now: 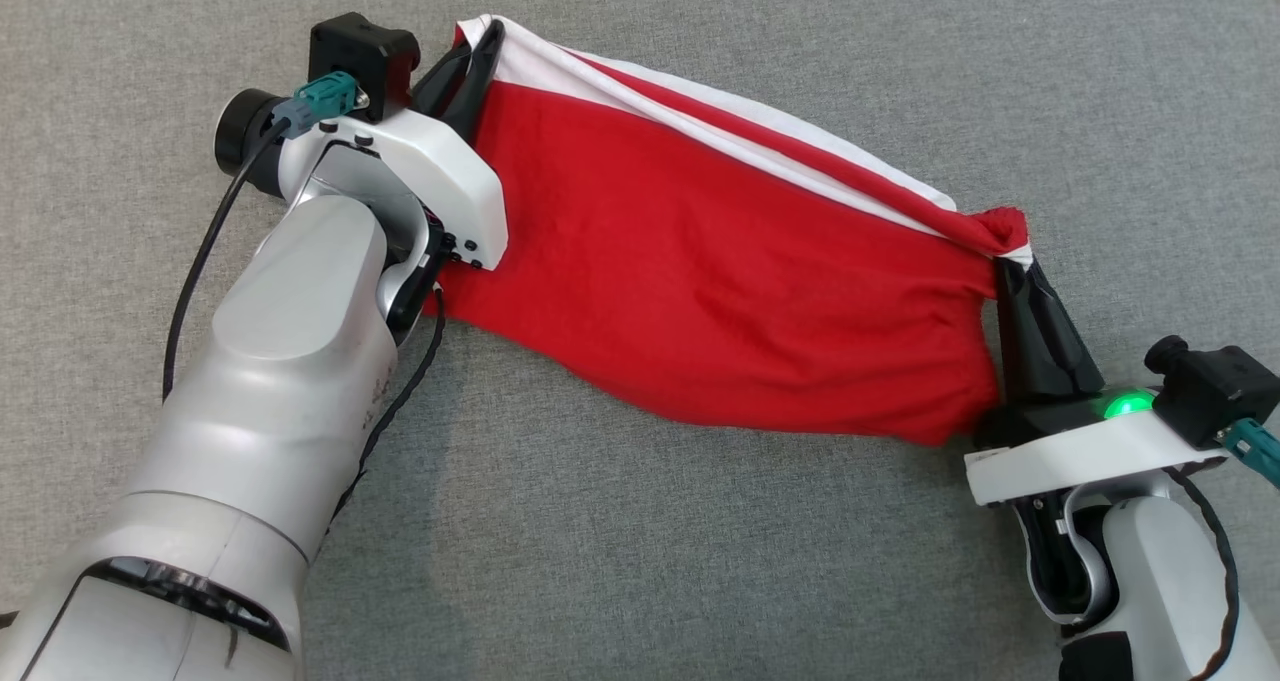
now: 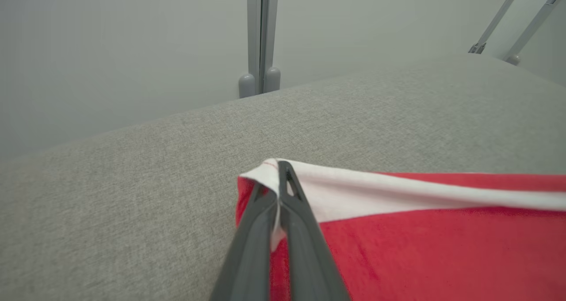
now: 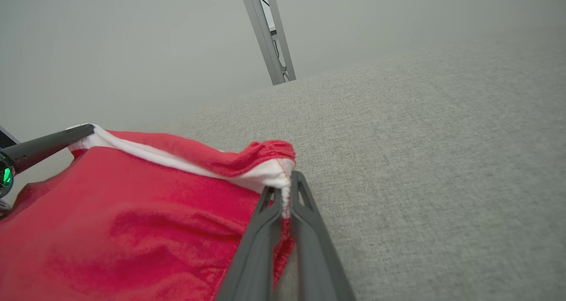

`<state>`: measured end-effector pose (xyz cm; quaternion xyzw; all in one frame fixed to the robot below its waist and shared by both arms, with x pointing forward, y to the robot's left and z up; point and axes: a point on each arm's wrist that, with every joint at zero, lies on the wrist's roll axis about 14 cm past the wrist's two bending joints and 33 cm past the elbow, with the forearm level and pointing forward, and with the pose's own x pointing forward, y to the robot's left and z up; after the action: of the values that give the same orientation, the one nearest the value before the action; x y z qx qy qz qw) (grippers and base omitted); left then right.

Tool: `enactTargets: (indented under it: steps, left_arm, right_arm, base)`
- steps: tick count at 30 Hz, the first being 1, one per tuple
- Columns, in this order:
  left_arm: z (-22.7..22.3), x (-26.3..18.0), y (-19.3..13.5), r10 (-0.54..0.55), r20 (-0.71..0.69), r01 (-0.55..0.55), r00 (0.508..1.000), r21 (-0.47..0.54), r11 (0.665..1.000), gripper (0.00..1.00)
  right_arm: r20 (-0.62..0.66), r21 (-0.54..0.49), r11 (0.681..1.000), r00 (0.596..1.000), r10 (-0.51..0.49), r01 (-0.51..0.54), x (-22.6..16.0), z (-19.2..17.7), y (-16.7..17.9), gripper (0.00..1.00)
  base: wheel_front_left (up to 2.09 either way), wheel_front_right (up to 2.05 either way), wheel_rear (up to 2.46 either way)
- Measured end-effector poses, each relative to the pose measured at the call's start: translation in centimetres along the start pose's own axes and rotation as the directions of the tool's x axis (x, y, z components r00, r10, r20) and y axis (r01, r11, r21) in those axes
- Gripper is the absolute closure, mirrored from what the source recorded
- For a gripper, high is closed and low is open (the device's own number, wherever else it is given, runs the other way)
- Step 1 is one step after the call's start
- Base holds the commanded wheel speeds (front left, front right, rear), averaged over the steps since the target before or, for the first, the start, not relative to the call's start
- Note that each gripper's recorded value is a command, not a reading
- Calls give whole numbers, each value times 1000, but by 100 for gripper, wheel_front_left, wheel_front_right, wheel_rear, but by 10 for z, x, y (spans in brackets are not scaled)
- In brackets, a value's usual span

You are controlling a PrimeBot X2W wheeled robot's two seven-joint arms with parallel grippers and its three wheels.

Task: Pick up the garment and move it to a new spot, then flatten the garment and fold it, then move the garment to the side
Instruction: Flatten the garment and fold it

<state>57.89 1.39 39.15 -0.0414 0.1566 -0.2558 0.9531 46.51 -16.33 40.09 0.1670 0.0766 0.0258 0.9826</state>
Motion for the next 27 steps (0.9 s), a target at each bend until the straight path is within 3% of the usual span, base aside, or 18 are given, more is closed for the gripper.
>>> enactTargets:
  steps: [1,2,15,27]
  left_arm:
    - [0,0,0,2,-2,-2,1000,-2,1000,56]
    - [0,-1,0,4,-4,-4,1000,-2,1000,0]
    - [10,-29,-15,-15,2,15,1000,-10,1000,0]
    - [-17,-80,-8,75,-133,-82,988,-52,995,0]
  right_arm:
    - [3,-5,1000,1000,0,0,0,1,0,0]
    - [10,-9,1000,1000,-1,1,0,4,0,0]
    - [106,-98,995,994,-13,23,-16,39,-5,0]
    - [236,-173,984,972,-12,54,-45,90,-4,0]
  base:
    - [0,0,0]
    - [0,0,0]
    - [0,0,0]
    - [0,0,0]
